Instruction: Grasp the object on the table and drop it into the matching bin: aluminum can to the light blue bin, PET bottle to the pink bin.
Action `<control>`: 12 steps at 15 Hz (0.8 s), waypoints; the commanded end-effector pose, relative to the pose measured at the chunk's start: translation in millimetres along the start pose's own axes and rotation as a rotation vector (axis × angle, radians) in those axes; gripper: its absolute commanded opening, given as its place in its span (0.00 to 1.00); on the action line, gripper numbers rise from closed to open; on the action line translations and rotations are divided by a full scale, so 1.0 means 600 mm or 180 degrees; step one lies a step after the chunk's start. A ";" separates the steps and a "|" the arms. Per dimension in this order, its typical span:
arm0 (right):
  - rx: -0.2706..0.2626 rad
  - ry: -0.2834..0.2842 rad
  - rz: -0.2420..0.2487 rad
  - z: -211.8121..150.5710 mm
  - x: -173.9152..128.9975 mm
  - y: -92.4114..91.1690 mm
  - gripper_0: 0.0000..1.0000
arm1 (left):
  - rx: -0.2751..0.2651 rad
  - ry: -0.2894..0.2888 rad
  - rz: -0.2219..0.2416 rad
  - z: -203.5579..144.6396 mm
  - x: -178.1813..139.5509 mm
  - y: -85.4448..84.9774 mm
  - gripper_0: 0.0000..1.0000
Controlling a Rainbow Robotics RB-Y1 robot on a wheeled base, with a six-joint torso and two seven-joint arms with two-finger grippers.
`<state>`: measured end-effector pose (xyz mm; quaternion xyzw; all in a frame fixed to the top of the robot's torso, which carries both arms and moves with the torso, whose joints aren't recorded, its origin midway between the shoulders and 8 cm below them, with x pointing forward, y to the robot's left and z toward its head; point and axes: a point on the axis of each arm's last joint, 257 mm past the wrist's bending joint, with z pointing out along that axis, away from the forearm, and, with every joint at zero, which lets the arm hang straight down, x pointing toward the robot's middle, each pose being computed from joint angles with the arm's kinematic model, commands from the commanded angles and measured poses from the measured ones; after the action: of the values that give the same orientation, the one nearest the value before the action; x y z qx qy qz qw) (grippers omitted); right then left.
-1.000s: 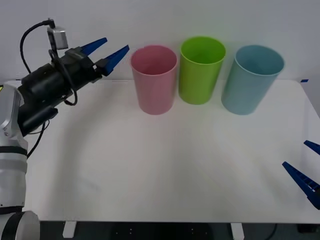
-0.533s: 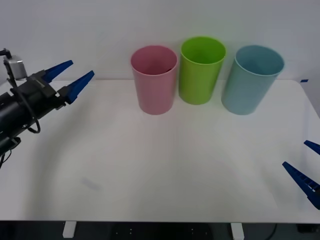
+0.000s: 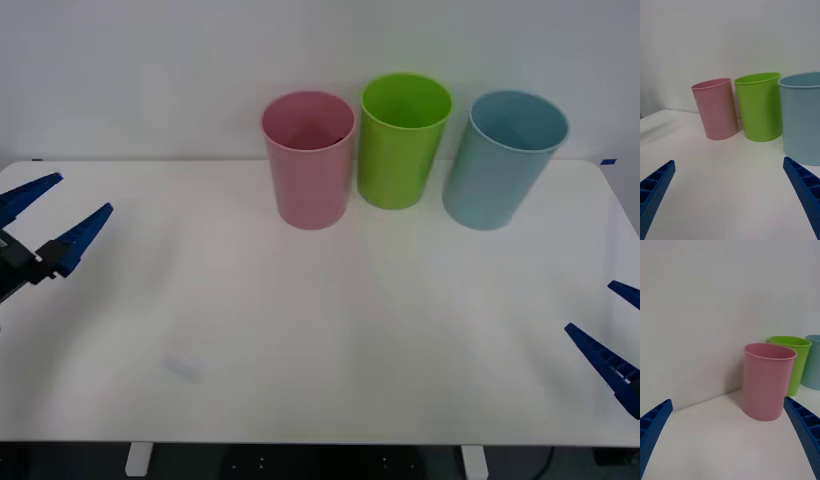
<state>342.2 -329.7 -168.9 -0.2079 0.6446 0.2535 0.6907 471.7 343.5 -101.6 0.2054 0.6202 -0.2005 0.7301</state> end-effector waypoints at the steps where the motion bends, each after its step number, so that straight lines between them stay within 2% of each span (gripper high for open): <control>1: 0.0000 0.0000 0.0000 0.000 0.000 0.000 1.00 | -0.0059 0.0079 0.0040 -0.058 0.001 0.018 1.00; 4: 0.0000 0.0000 0.0000 0.000 0.000 0.000 1.00 | -0.0114 0.0155 -0.0037 -0.110 0.006 0.026 1.00; 6: 0.0000 0.0000 0.0000 0.000 0.000 0.000 1.00 | -0.0137 0.0271 -0.0048 -0.144 0.011 0.031 1.00; 12: 0.0000 0.0000 0.0000 0.000 0.000 0.000 1.00 | -0.0249 0.0458 -0.0155 -0.203 0.034 0.032 1.00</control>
<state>342.2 -329.7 -168.9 -0.2079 0.6446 0.2535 0.6907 387.6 423.2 -136.1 0.1780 0.6797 -0.1795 0.6885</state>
